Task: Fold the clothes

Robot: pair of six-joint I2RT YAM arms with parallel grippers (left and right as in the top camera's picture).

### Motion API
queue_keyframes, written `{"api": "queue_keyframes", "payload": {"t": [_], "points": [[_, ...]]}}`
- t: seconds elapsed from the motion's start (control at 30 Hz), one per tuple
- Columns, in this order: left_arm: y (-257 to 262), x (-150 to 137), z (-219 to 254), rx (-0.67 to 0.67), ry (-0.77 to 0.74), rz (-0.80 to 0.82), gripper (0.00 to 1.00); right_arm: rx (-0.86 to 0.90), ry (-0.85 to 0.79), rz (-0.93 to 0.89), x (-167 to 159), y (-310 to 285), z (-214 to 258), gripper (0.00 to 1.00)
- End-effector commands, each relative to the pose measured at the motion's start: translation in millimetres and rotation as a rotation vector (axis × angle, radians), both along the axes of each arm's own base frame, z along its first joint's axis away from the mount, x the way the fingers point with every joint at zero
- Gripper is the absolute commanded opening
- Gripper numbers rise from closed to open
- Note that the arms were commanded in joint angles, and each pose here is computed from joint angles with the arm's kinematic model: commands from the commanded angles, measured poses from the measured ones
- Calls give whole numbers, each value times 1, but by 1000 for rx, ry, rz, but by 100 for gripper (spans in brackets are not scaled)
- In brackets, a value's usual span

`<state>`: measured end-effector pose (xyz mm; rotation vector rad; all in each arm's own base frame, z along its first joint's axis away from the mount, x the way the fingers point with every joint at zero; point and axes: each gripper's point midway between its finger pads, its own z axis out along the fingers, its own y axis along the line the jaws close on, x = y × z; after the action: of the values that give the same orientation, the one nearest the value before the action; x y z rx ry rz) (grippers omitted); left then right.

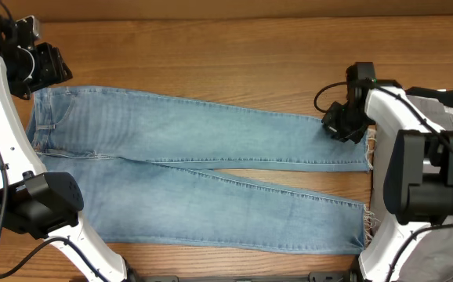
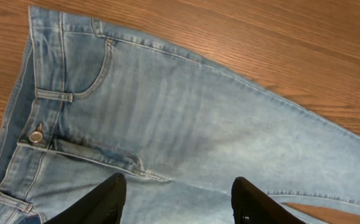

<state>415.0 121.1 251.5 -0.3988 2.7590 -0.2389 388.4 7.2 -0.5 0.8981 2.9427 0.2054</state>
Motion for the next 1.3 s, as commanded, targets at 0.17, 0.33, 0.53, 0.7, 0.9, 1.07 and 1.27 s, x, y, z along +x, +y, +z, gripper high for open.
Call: {"api": "queue_keyframes", "payload": {"t": [0.17, 0.33, 0.53, 0.7, 0.9, 1.07, 1.27], "points": [[-8, 1, 1, 5, 0, -20, 58, -46, -81, -40, 18, -10, -64, 7], [-18, 4, 1, 6, 1, -44, 61, -39, -206, -86, 50, -22, -67, 7], [-32, 10, 2, 10, -11, -81, 67, -36, -297, -148, 83, -54, -42, 4], [-47, 12, 2, 13, -12, -125, 66, 101, -354, -34, 109, -56, 12, 4], [-69, 15, 2, 28, -15, -219, 69, 103, -406, -7, 120, -70, 80, 4], [-85, 17, 1, 37, -14, -264, 70, 126, -246, -23, 86, -62, 72, 4], [-92, 19, -1, 42, -14, -286, 70, 44, -17, -148, 35, -67, 33, 4]]}}
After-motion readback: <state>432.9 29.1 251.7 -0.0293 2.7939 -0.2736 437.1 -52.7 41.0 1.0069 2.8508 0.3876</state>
